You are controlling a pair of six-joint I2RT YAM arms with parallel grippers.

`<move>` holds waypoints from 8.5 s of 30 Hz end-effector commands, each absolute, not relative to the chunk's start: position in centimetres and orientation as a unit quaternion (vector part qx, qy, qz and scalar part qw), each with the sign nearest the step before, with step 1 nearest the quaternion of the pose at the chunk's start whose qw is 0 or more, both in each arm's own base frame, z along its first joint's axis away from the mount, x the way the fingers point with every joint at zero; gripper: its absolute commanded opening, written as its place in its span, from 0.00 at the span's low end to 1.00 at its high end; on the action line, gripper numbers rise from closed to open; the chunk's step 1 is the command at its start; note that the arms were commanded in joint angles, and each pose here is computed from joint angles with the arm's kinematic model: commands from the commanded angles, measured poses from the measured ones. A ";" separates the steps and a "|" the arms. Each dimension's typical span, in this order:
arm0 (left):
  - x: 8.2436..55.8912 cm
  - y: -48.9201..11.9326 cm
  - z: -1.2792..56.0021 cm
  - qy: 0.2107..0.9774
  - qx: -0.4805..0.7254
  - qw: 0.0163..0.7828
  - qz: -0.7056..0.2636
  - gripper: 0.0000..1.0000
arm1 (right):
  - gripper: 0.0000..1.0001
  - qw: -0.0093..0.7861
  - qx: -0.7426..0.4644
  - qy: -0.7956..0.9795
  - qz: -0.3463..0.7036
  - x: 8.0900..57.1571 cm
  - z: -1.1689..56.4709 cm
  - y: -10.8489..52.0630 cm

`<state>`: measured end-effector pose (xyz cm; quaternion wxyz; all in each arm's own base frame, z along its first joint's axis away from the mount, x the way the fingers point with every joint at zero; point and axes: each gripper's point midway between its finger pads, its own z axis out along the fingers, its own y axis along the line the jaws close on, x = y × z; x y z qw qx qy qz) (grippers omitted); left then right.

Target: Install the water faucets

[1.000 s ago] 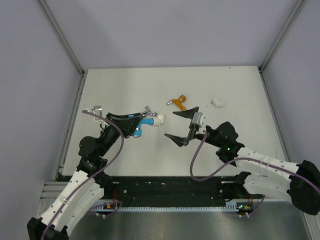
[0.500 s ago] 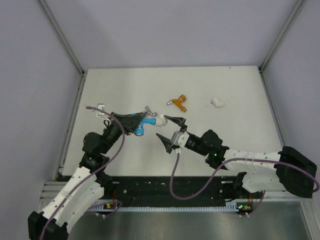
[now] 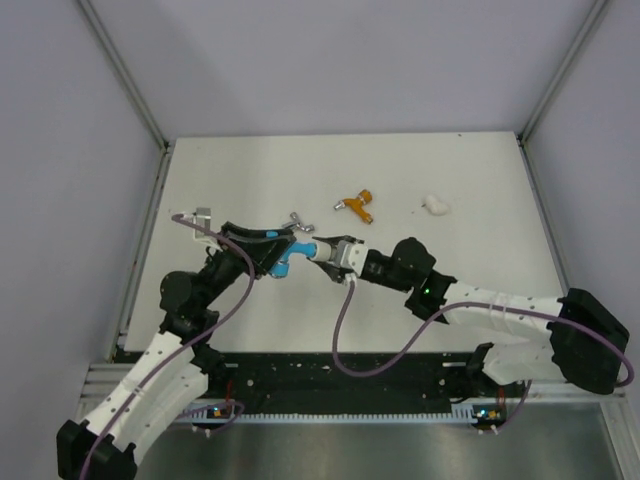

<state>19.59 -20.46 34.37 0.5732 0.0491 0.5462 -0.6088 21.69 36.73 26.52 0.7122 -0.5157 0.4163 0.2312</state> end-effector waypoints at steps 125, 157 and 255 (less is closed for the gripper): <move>8.1 -21.2 36.7 0.336 0.368 0.623 -0.602 0.00 | 0.63 0.461 -0.392 0.554 0.572 22.0 31.0 35.4; 19.1 -18.7 36.4 0.503 -0.017 0.579 -0.642 0.00 | 0.70 0.768 -0.477 0.367 0.217 19.7 29.0 34.5; 16.6 -19.5 36.6 0.474 0.150 0.662 -0.561 0.00 | 0.64 0.563 -0.463 0.461 0.506 18.3 31.7 34.5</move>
